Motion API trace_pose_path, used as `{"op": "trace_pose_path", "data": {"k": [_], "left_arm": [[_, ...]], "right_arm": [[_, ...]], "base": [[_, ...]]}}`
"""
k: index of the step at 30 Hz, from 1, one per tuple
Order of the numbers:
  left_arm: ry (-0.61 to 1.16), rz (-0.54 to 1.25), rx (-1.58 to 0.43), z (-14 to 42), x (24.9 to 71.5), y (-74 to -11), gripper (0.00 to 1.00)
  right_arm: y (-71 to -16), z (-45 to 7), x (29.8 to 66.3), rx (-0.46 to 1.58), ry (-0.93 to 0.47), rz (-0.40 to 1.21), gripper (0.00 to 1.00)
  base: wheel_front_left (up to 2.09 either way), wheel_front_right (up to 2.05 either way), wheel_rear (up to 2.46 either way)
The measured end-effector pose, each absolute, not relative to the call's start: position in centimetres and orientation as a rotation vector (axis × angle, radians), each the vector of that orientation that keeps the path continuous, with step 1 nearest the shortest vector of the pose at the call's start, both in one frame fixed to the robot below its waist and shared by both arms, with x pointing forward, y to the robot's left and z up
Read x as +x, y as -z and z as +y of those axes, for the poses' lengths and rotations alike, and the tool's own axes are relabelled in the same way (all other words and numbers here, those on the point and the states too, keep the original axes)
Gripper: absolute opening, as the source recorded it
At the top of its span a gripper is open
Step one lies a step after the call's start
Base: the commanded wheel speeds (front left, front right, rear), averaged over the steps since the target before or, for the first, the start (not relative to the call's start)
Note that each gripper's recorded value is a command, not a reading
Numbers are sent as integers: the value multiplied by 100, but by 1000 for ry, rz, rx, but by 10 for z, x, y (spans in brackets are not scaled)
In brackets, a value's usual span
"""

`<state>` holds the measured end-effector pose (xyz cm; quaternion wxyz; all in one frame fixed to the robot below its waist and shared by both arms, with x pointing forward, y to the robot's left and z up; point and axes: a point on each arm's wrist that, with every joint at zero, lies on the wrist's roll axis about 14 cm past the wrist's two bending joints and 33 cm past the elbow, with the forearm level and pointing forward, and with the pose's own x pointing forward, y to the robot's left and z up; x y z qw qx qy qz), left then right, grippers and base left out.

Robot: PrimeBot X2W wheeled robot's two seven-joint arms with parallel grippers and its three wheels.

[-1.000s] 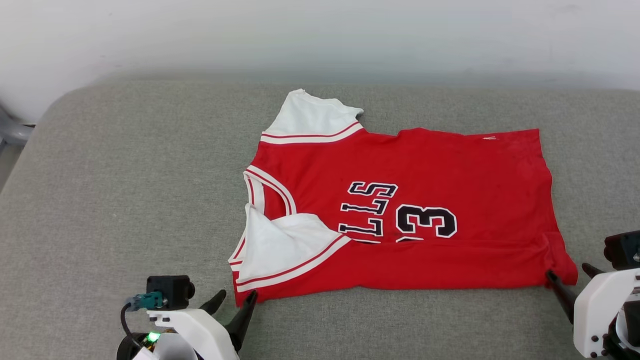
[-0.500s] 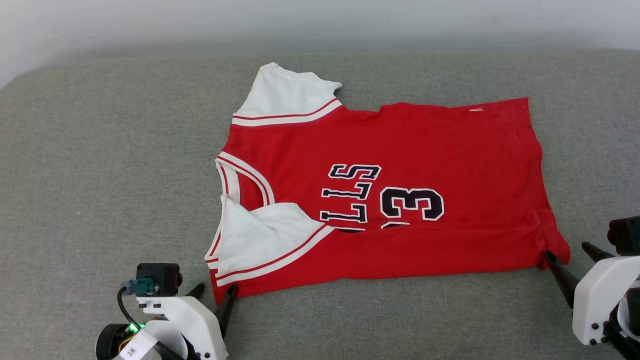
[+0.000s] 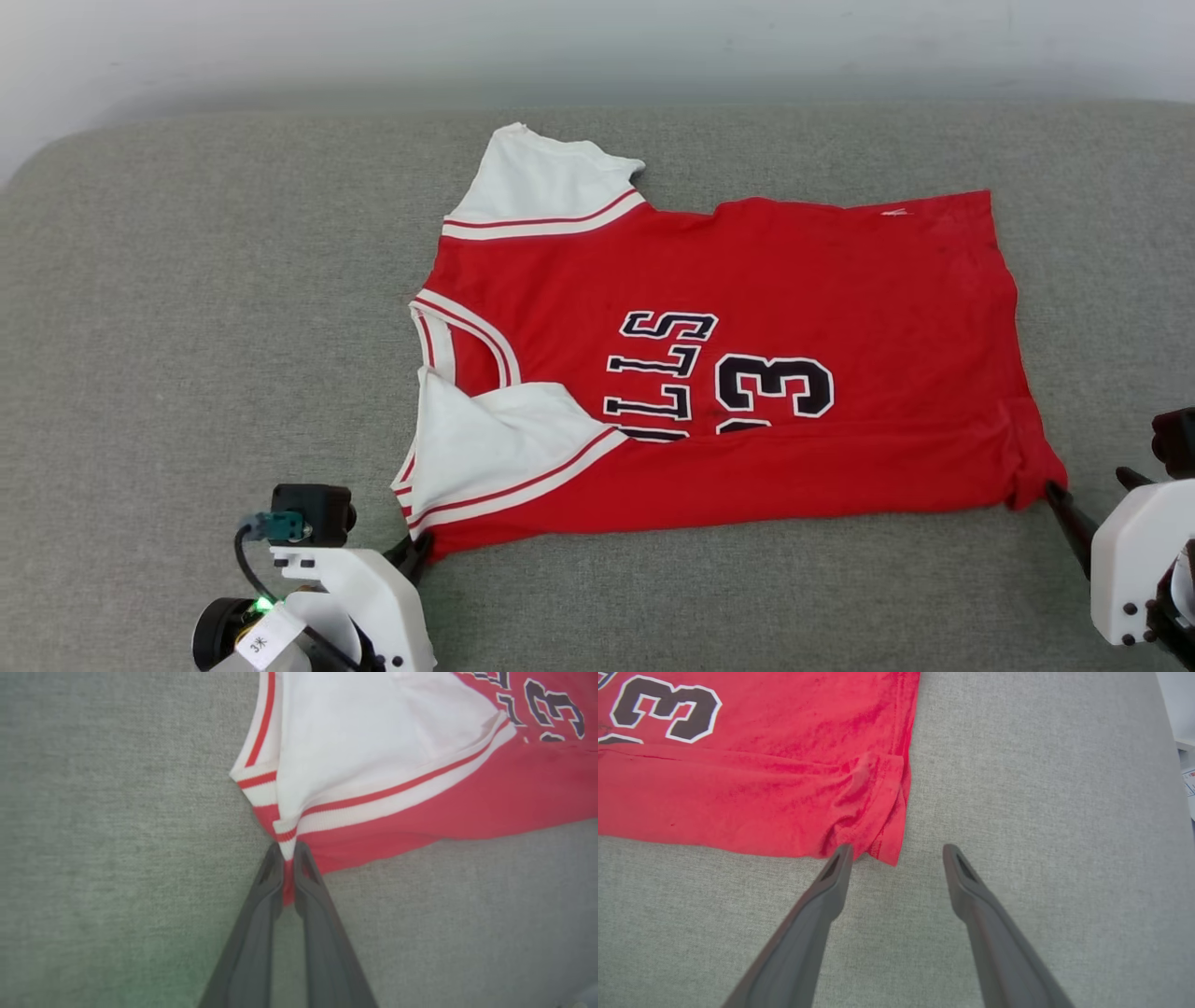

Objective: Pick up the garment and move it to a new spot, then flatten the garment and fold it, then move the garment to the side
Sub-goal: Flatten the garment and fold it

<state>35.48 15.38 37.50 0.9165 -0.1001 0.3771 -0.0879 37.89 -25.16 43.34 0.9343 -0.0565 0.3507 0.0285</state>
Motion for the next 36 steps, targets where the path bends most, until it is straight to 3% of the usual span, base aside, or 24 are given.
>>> {"op": "trace_pose_path", "data": {"k": [10, 20, 21, 22, 23, 36], "left_arm": [[228, 623, -211, 147, 363, -421, 0], [231, 626, -211, 148, 359, -425, 0], [231, 634, -209, 148, 358, -424, 0], [231, 637, -208, 148, 357, -423, 0], [230, 639, -207, 149, 357, -422, 0], [222, 660, -191, 155, 339, -419, 0]], "right_arm": [[-402, -248, 389, -93, -48, 838, 100], [-369, -244, 391, -66, -40, 948, 100], [-366, -243, 389, -64, -41, 961, 87], [-364, -243, 389, -60, -41, 971, 34], [-362, -242, 388, -51, -41, 977, 1], [-379, -256, 376, -15, -9, 938, 0]], "base": [[0, 0, 0], [0, 0, 0], [0, 0, 0], [0, 0, 0], [0, 0, 0], [0, 0, 0]]}}
